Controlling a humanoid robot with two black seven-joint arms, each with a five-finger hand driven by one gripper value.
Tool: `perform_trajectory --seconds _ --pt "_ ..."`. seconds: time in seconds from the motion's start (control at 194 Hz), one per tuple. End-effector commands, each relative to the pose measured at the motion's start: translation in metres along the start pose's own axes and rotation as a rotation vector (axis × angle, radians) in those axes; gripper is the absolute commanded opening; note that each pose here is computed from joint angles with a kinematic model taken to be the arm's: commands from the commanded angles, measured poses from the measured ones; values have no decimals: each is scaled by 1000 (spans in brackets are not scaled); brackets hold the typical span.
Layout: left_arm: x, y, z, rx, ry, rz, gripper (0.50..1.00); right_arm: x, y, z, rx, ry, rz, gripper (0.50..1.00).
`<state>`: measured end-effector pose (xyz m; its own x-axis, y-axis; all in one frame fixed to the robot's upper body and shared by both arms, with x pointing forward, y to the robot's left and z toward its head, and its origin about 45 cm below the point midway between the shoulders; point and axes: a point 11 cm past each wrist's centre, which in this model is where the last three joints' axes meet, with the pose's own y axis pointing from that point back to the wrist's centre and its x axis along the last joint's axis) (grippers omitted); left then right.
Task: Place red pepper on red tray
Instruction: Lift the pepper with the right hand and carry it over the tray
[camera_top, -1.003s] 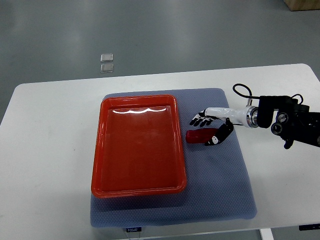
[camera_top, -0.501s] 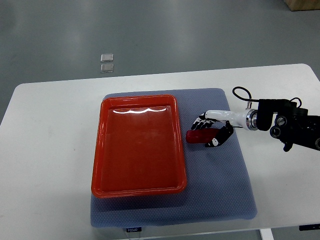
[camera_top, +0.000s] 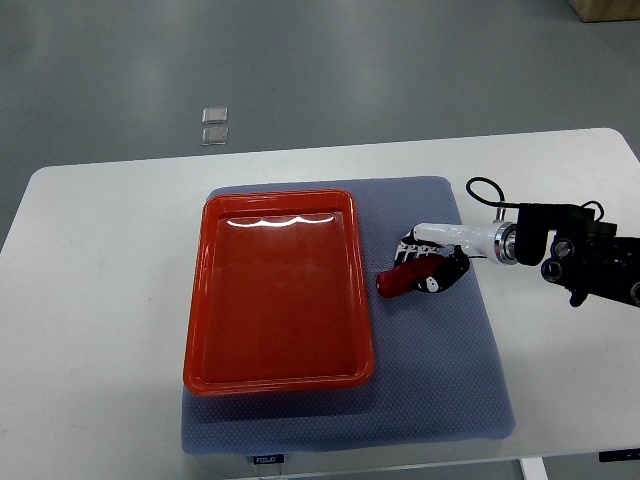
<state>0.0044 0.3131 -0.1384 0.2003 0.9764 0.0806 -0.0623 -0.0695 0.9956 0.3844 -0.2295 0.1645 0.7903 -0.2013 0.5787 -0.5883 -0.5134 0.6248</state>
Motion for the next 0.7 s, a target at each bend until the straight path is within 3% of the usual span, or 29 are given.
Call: perform_trajectory --seconds 0.0,0.217,0.424,0.693 --pt "0 0 0 0 -1 0 1000 19 10 -1 2 -3 40 500" --pt "-1 0 0 0 -1 -2 1000 72 35 -29 55 18 108 500" --pt "-1 0 0 0 -1 -2 1000 101 39 -69 124 36 117 500" --pt "1 0 0 1 -1 3 1000 80 -16 -149 233 25 24 500"
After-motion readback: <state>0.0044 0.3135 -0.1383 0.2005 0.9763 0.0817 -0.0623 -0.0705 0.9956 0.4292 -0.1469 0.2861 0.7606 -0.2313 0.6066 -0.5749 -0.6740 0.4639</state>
